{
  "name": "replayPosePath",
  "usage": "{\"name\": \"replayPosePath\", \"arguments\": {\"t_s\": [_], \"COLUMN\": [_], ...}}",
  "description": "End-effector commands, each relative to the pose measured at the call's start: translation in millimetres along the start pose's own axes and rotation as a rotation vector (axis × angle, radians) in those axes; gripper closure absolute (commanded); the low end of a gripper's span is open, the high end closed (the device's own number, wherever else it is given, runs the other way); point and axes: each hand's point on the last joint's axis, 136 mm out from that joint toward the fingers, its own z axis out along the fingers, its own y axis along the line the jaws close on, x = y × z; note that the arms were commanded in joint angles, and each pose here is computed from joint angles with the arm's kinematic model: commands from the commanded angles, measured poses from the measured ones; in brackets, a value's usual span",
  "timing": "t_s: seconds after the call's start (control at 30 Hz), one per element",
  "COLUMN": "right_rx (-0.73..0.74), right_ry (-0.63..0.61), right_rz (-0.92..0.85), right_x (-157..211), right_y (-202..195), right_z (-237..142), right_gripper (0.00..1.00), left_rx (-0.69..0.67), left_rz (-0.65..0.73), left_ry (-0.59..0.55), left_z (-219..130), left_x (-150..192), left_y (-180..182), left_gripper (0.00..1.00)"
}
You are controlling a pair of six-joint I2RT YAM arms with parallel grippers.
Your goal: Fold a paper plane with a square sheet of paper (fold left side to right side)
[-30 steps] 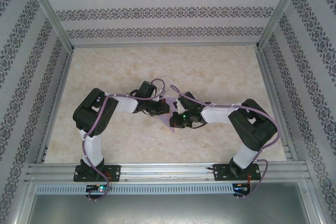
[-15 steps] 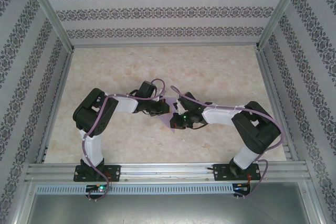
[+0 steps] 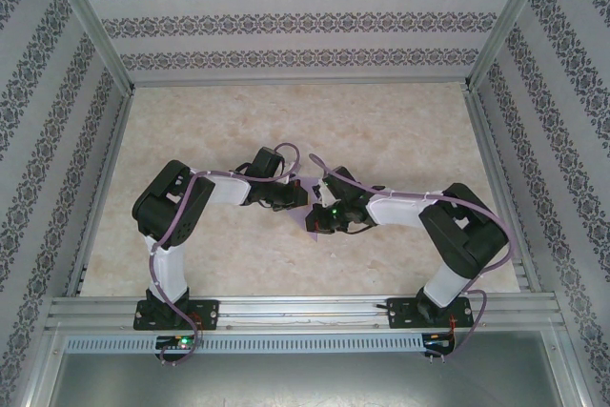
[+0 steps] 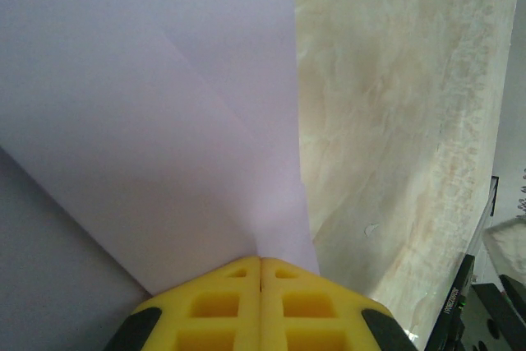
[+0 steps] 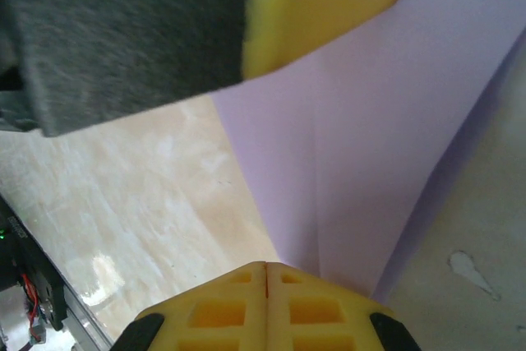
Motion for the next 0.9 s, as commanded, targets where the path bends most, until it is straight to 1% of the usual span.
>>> {"name": "replayPosePath", "arguments": {"t_s": [0.0,0.4,0.87], "right_rx": [0.029,0.091,0.124], "right_ry": [0.001,0.060,0.109], "right_rz": [0.037,0.043,0.043], "right_x": [1.9,22.7,42.7], "right_y": [-14.3,-32.7,-40.1], "right_z": [3.3,2.9,-2.4], "right_gripper": [1.00,1.00,1.00], "left_rx": [-0.229,-0.238,-0.265], "left_rz": [-0.118,-0.121,-0.116], "left_ry": [0.044,0.049,0.041], "left_z": [1.9,2.6,0.2], "left_x": [25.6,27.0,22.3], "left_y": [69.2,72.1,76.1], "left_gripper": [0.99,0.99,0.99]}}
